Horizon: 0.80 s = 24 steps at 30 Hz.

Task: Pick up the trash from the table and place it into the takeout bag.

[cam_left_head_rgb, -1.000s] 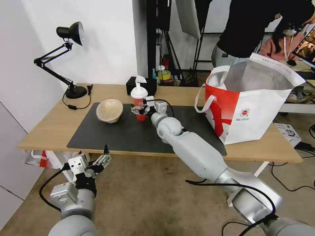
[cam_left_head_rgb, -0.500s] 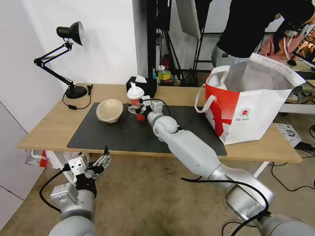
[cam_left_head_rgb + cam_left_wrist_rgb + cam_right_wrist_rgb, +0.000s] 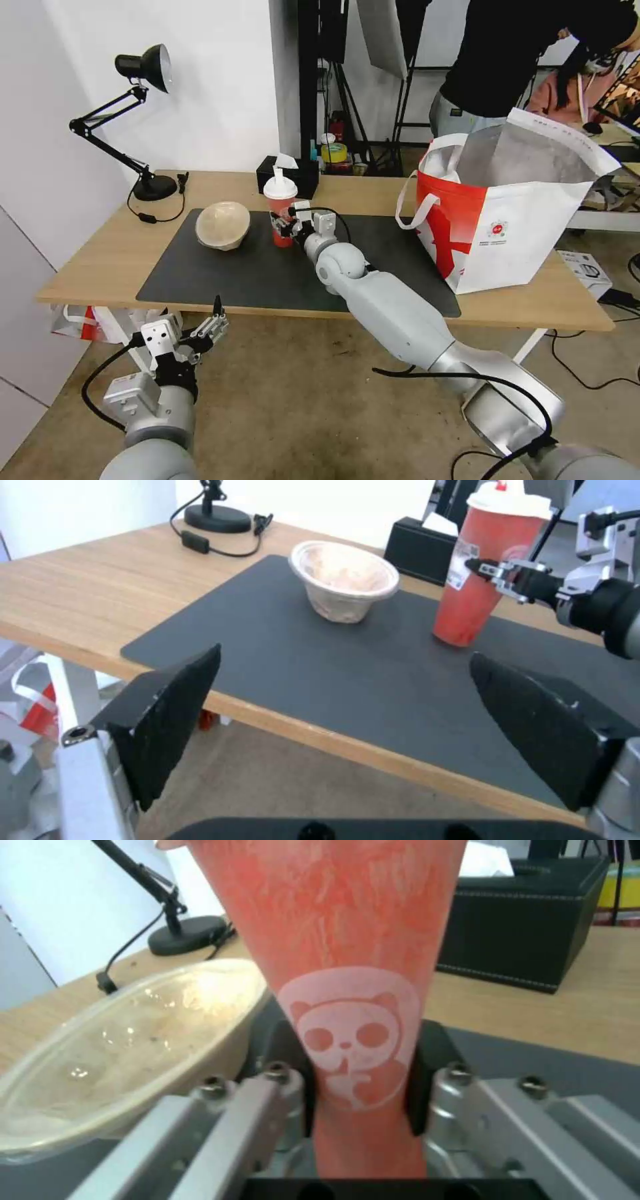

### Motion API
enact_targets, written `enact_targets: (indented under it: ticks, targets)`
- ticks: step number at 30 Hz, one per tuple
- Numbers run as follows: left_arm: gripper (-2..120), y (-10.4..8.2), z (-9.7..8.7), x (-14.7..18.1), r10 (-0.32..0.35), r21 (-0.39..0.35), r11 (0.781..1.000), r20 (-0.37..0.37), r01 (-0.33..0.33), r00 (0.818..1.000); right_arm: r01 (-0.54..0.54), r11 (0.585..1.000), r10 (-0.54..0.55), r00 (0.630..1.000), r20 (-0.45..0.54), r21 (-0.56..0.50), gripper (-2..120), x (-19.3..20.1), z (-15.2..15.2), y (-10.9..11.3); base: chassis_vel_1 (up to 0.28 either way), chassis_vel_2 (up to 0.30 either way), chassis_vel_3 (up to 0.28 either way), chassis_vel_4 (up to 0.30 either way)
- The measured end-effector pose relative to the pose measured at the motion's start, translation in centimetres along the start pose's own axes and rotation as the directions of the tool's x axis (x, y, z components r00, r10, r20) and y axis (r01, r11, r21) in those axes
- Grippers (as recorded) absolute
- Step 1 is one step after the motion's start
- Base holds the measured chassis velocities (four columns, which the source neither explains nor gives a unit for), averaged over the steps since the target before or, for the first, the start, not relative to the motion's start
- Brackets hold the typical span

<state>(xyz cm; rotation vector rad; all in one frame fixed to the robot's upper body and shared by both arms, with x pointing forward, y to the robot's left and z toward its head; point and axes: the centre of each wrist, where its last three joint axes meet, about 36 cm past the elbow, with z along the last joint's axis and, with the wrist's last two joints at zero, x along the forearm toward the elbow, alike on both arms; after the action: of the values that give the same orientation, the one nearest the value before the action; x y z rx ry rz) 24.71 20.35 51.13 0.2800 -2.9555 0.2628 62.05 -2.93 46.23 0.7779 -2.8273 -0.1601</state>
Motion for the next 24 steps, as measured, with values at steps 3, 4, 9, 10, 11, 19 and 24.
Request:
enact_targets:
  ticks: [3, 4, 9, 10, 11, 19, 24]
  targets:
    - [100, 0.0, -0.1, 0.2, -0.003, 0.000, 1.000, 0.001, 0.003, 1.000, 0.002, 1.000, -0.002, 1.000, 0.011, -0.001, 15, 0.2, -0.4, 0.0, 0.000, 0.000, 0.000, 0.000]
    - [100, 0.1, -0.1, 0.2, -0.004, 0.000, 1.000, 0.001, 0.004, 1.000, 0.004, 1.000, -0.004, 1.000, 0.021, -0.002, 11, 0.4, -0.8, 0.0, 0.000, 0.000, 0.000, 0.000]
    - [100, 0.2, -0.3, 0.3, -0.006, -0.006, 1.000, 0.010, 0.006, 1.000, 0.004, 1.000, -0.004, 0.997, 0.074, -0.005, 3, 1.9, -2.9, -0.3, 0.000, 0.000, 0.000, 0.000]
    - [100, 0.2, -0.3, 0.3, -0.006, -0.006, 1.000, 0.010, 0.006, 1.000, 0.004, 1.000, -0.004, 0.997, 0.074, -0.005, 3, 1.9, -2.9, -0.3, 0.000, 0.000, 0.000, 0.000]
    - [100, 0.2, -0.3, 0.3, -0.006, -0.006, 1.000, 0.010, 0.006, 1.000, 0.004, 1.000, -0.004, 0.997, 0.076, -0.005, 3, 2.0, -3.0, -0.3, 0.000, 0.000, 0.000, 0.000]
    - [100, 0.1, -0.4, 0.4, -0.015, 0.005, 1.000, 0.024, 0.014, 1.000, -0.026, 0.999, 0.029, 0.986, 0.162, -0.020, 3, 8.9, -10.0, -2.8, 0.000, 0.000, 0.000, 0.000]
    - [100, 0.1, -0.4, 0.6, -0.014, 0.009, 1.000, 0.030, 0.014, 0.999, -0.064, 0.998, 0.068, 0.985, 0.161, -0.029, 3, 14.0, -13.6, -3.8, 0.000, 0.000, 0.000, 0.000]
